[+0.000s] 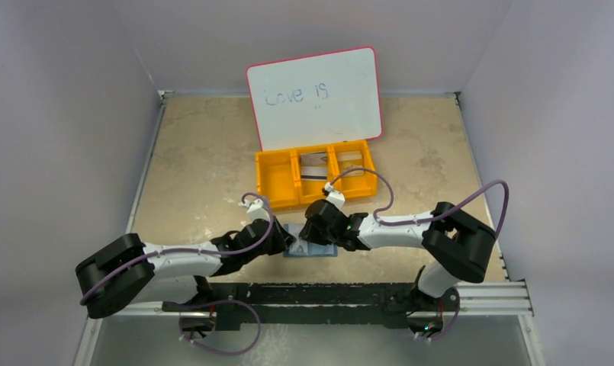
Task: Take the credit cards out of the card holder
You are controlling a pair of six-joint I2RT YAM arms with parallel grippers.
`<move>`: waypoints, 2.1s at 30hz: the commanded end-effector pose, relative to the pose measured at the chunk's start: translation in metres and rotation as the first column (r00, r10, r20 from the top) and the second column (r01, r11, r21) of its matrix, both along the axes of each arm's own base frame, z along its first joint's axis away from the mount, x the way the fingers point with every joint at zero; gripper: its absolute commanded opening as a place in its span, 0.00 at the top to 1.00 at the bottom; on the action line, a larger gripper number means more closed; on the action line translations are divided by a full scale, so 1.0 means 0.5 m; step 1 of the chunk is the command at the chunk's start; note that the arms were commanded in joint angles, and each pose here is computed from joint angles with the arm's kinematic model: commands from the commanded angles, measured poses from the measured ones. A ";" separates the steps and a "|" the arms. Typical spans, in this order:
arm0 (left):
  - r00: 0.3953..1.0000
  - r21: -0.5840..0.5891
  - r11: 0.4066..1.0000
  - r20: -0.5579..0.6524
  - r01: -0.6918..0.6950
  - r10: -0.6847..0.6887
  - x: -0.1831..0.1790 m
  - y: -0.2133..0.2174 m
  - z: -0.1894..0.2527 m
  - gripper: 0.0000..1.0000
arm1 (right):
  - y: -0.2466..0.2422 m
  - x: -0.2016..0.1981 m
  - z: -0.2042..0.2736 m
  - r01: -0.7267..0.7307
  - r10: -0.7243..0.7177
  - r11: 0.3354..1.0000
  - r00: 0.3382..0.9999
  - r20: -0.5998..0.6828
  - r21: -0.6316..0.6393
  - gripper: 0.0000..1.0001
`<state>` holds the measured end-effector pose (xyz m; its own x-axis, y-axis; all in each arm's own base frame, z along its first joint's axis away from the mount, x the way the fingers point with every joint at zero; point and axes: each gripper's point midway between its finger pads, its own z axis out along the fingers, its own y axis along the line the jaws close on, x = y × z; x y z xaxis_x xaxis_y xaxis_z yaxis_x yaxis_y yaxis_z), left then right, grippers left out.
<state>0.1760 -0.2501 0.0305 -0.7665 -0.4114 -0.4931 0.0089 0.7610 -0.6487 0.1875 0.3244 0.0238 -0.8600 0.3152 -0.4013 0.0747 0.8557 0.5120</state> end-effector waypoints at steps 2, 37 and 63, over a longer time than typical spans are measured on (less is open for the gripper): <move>0.999 -0.059 0.998 0.010 0.033 -0.032 -0.004 -0.023 0.017 0.91 | -0.006 0.004 0.003 0.033 -0.033 0.999 0.999 -0.011 0.003 0.68; 1.000 0.110 0.994 -0.008 -0.016 0.017 0.005 0.023 -0.031 0.93 | -0.020 -0.006 -0.015 0.038 -0.039 0.999 0.998 -0.048 -0.016 0.66; 0.997 0.198 0.980 -0.074 -0.023 0.039 -0.013 0.048 -0.104 1.00 | -0.030 -0.035 -0.045 0.210 -0.182 0.971 0.958 -0.220 0.114 0.75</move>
